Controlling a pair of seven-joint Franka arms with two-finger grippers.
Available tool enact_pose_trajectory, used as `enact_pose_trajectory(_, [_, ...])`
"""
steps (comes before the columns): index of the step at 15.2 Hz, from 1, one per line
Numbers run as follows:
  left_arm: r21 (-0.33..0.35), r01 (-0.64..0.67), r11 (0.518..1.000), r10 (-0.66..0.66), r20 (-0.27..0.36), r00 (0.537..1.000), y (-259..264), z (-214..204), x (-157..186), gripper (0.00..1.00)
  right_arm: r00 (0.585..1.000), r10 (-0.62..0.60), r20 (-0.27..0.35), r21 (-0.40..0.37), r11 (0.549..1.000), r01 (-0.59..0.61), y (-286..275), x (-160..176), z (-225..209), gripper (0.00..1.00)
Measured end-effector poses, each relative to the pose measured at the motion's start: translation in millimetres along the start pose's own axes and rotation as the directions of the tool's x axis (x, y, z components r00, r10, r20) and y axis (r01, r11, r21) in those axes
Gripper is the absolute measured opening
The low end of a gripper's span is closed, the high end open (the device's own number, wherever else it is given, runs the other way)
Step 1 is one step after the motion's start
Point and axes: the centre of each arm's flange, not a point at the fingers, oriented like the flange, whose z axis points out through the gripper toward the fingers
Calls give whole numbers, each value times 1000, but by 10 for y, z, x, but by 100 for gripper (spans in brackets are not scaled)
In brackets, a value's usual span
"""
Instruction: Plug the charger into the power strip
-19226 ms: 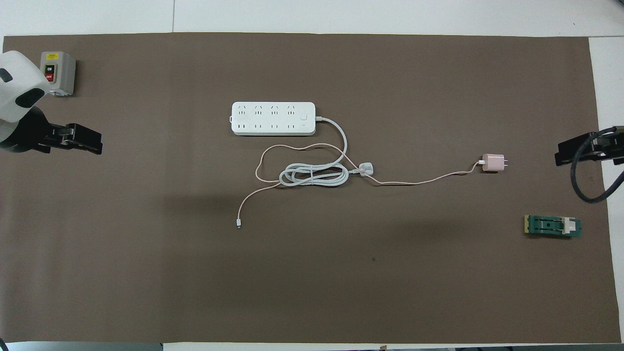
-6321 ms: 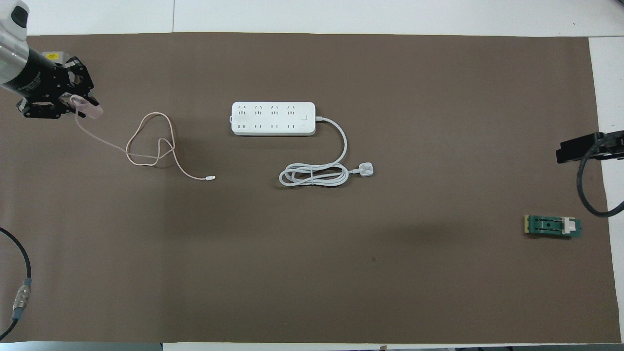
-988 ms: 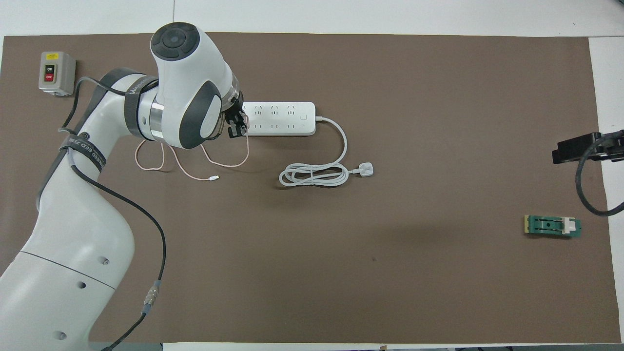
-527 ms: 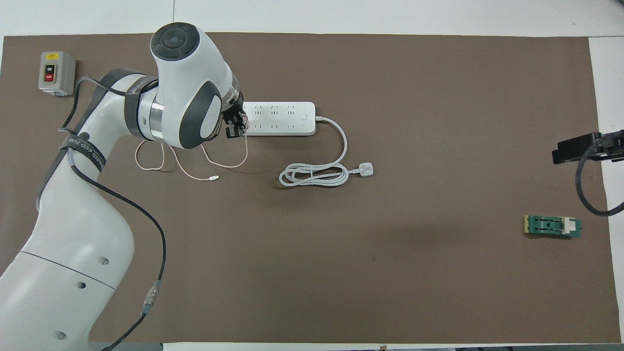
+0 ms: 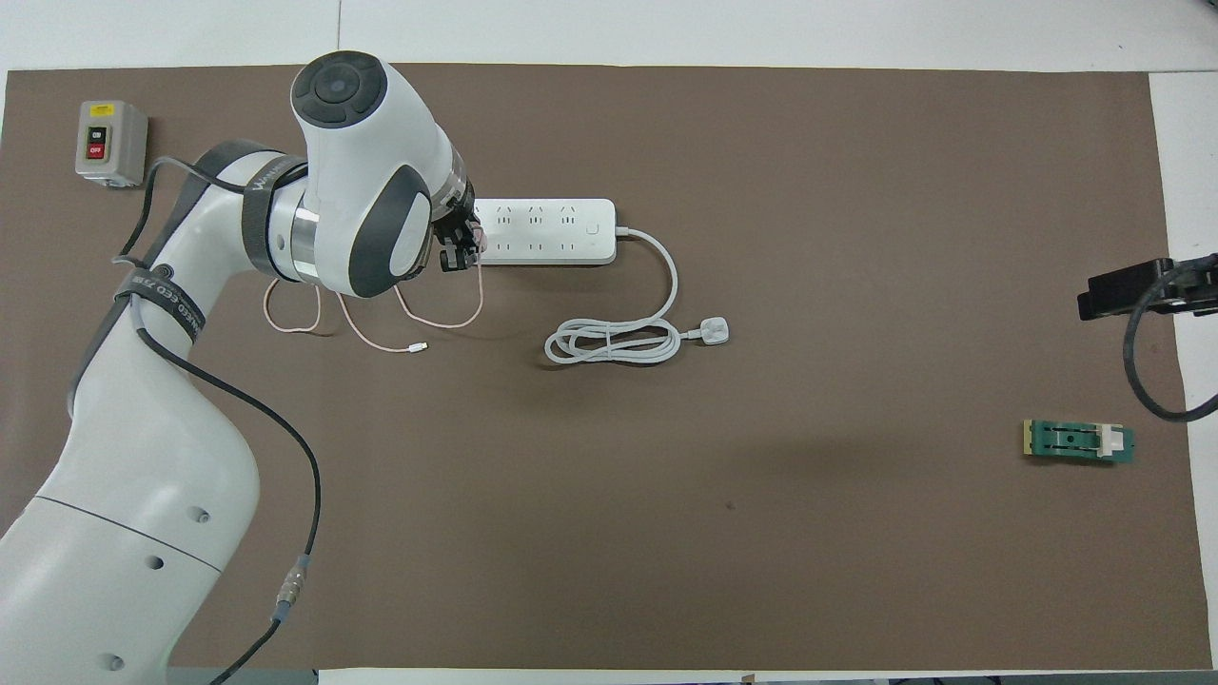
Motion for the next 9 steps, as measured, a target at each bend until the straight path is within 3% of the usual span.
enact_pose_trajectory(9, [-2,-36,999,36,0,999,2,0,0,32,1000,0,0,0,1000,0,0,0,0,100])
